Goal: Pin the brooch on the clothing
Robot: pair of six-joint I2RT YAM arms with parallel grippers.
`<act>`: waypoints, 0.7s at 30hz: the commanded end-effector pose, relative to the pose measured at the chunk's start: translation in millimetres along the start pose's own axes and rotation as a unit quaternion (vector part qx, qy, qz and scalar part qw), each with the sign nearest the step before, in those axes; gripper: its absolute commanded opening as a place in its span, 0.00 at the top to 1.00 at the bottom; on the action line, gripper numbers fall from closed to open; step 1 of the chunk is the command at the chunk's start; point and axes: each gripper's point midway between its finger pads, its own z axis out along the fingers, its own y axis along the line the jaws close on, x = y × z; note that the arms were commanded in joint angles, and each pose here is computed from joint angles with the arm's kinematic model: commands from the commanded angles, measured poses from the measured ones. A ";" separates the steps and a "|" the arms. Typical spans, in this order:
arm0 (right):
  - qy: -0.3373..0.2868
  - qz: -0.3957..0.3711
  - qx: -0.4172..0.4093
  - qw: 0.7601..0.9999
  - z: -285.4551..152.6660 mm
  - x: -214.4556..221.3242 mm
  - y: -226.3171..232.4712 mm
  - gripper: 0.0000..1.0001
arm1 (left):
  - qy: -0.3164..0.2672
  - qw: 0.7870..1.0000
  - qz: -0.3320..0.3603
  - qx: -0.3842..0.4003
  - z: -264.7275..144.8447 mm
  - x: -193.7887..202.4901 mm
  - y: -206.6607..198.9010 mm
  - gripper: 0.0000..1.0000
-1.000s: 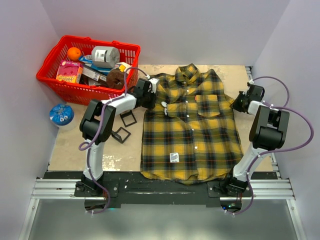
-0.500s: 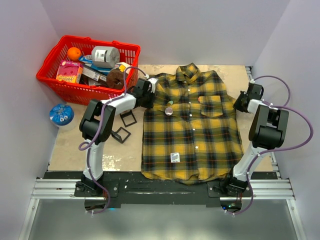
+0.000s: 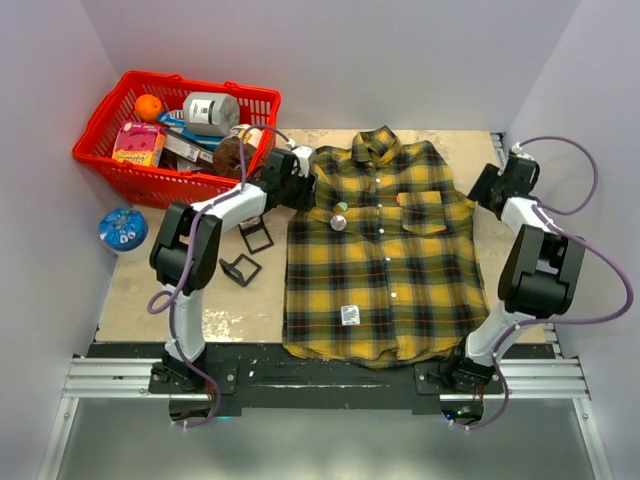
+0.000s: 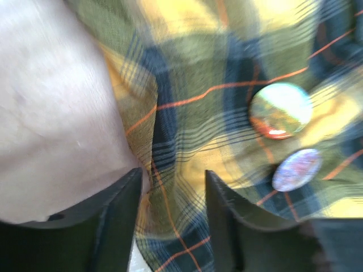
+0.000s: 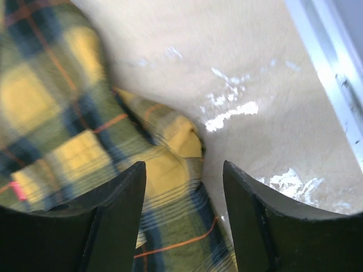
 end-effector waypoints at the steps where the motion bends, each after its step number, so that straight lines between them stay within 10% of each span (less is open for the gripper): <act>1: -0.064 -0.033 -0.032 0.997 -27.4 -48.3 29.8 0.39 | -0.080 0.997 0.004 0.007 -27.4 -58.2 -6.0 0.38; 13: -0.006 -0.120 -0.074 0.990 25.5 -44.9 86.6 0.33 | -0.050 0.998 -0.002 -0.045 7.7 -62.3 18.5 0.36; 21: 0.032 -0.130 -0.071 0.988 65.3 -26.1 85.5 0.44 | -0.039 0.998 -0.001 -0.040 34.1 -57.8 23.7 0.54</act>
